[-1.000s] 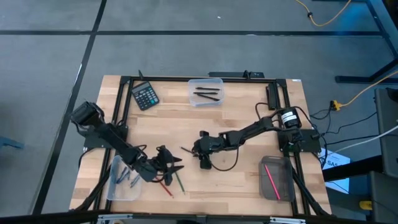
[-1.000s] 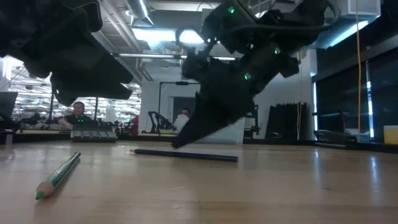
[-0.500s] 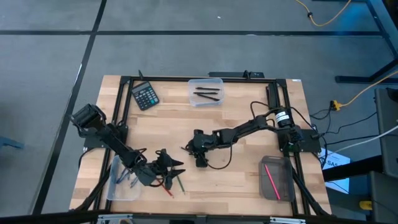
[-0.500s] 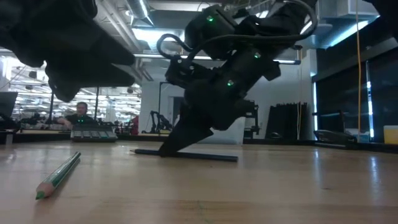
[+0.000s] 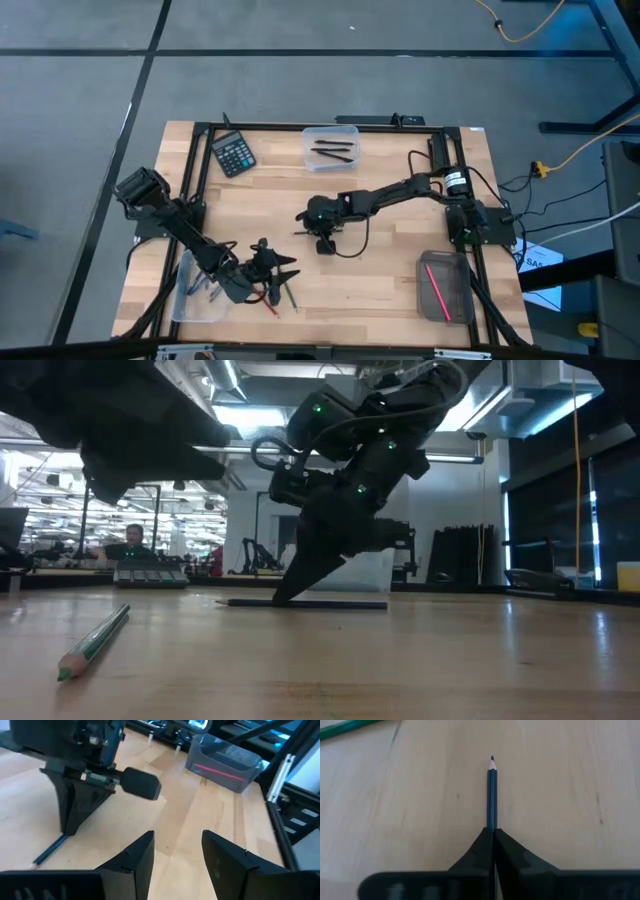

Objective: Sort crayons/erasers/pens/pencils in bins
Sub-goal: Put the blue color pencil into the black bin

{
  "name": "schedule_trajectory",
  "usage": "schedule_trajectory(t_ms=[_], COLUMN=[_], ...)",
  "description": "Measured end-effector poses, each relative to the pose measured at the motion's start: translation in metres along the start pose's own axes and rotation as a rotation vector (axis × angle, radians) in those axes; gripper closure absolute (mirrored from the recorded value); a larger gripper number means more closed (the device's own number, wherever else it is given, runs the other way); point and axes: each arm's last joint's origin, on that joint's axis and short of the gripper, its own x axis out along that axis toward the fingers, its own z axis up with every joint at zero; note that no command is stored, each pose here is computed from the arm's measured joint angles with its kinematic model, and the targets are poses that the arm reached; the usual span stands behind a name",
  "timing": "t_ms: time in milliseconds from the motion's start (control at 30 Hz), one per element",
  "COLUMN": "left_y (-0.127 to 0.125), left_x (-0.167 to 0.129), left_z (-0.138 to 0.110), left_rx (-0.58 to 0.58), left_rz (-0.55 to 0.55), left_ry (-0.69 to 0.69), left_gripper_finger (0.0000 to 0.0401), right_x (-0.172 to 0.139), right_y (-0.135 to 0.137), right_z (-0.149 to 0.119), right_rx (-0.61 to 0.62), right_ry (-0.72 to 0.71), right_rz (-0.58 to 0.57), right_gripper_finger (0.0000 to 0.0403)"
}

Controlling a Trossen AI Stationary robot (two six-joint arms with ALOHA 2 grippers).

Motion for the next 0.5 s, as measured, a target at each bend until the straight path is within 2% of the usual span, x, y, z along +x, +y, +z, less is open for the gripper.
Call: schedule_trajectory(t_ms=[133,367,500], left_y=[0.007,0.02,0.028], left_x=[0.004,0.008,0.012], left_z=[-0.002,-0.007,-0.007], left_rx=[0.047,0.155,0.196], left_rz=[0.045,0.133,0.168], left_ry=[0.021,0.083,0.116], left_gripper_finger=[0.0243,0.0243,0.0243], right_x=[-0.017,-0.058,-0.068], right_y=[0.0,-0.004,0.003], right_z=[0.002,0.009,-0.003], right_rx=[0.006,0.094,0.146], right_ry=[0.031,0.054,0.178], right_rz=[-0.005,-0.263,-0.34], right_gripper_finger=[0.0398,0.0396,0.0399])
